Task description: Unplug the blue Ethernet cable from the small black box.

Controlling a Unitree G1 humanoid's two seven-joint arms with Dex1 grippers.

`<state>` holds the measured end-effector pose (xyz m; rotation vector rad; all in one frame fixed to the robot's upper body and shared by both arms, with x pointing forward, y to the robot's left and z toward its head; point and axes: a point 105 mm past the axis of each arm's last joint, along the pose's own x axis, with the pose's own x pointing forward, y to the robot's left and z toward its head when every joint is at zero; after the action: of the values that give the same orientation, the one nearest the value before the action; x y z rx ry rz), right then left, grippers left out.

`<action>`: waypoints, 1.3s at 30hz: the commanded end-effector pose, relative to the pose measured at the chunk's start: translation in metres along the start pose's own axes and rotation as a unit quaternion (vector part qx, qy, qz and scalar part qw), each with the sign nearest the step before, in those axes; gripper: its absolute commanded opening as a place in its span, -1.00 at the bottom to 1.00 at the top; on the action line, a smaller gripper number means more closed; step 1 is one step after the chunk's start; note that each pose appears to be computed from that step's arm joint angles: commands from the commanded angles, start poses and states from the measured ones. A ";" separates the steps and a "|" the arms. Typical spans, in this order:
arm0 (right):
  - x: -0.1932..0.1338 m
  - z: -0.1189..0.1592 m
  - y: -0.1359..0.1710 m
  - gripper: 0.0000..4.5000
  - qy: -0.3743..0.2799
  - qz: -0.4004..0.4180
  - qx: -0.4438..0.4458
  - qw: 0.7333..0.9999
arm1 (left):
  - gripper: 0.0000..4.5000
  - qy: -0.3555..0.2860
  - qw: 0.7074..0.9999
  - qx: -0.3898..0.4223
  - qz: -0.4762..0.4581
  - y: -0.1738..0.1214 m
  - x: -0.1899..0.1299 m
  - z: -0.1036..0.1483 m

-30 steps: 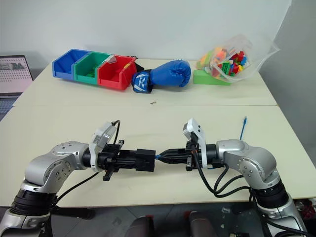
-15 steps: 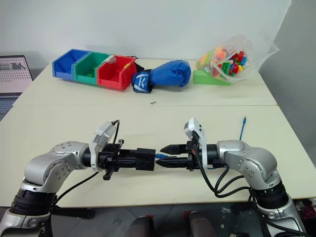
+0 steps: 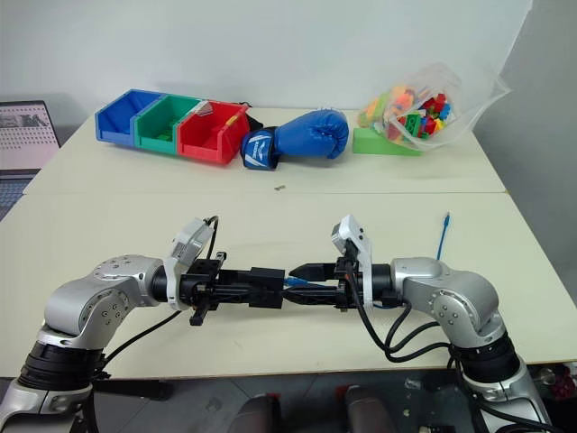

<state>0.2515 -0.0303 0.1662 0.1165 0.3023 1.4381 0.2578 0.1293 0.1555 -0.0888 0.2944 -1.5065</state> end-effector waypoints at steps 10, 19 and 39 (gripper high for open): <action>-0.001 0.005 0.003 -0.83 -0.001 0.006 -0.013 1.000 | -0.65 -0.003 1.000 0.023 -0.014 -0.008 0.003 0.010; -0.005 0.001 0.000 -0.85 0.008 0.007 0.002 1.000 | -0.65 0.009 1.000 0.017 -0.022 -0.013 0.001 0.004; -0.054 0.031 -0.147 -0.97 -0.045 -0.446 -0.127 0.885 | -0.65 -0.028 0.982 0.010 0.187 0.028 -0.044 -0.003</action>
<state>0.3620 -0.0787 0.1581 -0.0333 0.1432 0.7888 0.2741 0.1693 0.1450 -0.0989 0.2915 -1.1967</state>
